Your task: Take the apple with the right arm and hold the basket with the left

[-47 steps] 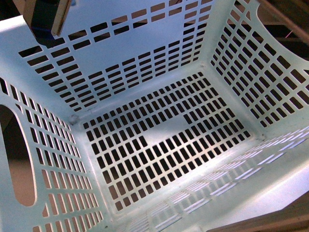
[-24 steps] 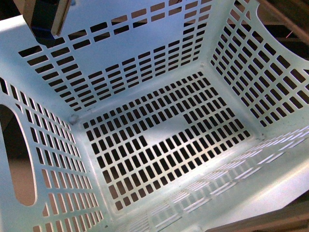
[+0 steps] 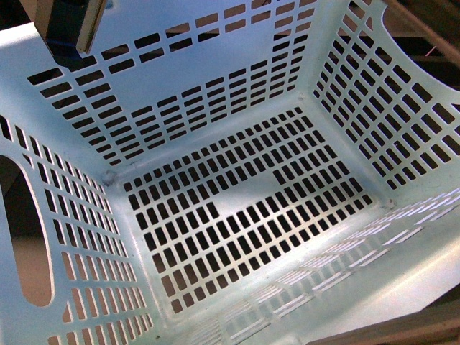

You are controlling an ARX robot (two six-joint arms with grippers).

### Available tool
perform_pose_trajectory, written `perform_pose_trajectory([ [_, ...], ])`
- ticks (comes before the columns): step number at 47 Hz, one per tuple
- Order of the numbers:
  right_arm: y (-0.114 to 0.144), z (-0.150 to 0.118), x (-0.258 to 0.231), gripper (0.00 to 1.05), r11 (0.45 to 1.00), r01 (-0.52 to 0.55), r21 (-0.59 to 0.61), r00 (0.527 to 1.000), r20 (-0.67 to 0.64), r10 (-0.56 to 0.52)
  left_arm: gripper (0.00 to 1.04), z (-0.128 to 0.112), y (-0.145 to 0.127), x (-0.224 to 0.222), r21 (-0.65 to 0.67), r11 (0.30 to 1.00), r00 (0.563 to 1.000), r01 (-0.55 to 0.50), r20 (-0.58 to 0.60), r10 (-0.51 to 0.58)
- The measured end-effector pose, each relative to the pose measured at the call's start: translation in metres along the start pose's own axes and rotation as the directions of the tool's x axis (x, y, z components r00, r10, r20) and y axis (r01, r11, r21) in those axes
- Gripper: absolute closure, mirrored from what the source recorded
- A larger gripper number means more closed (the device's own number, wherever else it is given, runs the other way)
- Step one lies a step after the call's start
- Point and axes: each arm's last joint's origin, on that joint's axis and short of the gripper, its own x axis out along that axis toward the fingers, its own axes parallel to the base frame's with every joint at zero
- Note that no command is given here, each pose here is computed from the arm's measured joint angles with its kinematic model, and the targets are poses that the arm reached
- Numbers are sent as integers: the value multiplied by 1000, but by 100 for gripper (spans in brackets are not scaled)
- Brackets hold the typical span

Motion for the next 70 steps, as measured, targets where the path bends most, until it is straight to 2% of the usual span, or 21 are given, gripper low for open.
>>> perform_pose_trajectory([
  [3,-1,-2,-1,25,1000,2,5,1000,-1,-2,97,0,0,0,0,1000,1000,0,0,0],
  [11,-7,-8,-15,31,1000,-8,24,1000,25,7,97,0,0,0,0,1000,1000,0,1,0],
  [24,-20,14,-98,31,996,-92,16,978,187,87,97,0,0,0,0,1000,1000,0,0,0],
  [28,-23,26,-149,31,989,-147,-2,956,258,143,97,0,0,0,0,1000,1000,0,0,0],
  [34,-18,44,-198,32,981,-193,-15,910,372,185,97,0,0,0,0,1000,1000,0,1,0],
  [38,-4,57,-248,32,967,-252,-41,836,494,239,97,0,0,0,0,1000,1000,0,0,0],
  [43,19,64,-291,32,934,-341,-105,741,581,336,97,0,0,0,0,1000,1000,0,0,0],
  [47,41,65,-315,32,888,-430,-163,672,600,435,97,0,0,0,0,1000,1000,0,0,0],
  [50,58,59,-325,32,857,-477,-193,643,588,490,97,0,0,0,0,1000,1000,0,0,0],
  [58,97,32,-331,32,788,-553,-270,625,491,606,97,0,0,0,0,1000,1000,0,0,0],
  [70,131,-5,-326,32,709,-619,-337,624,337,705,97,0,0,0,0,1000,1000,0,0,0],
])
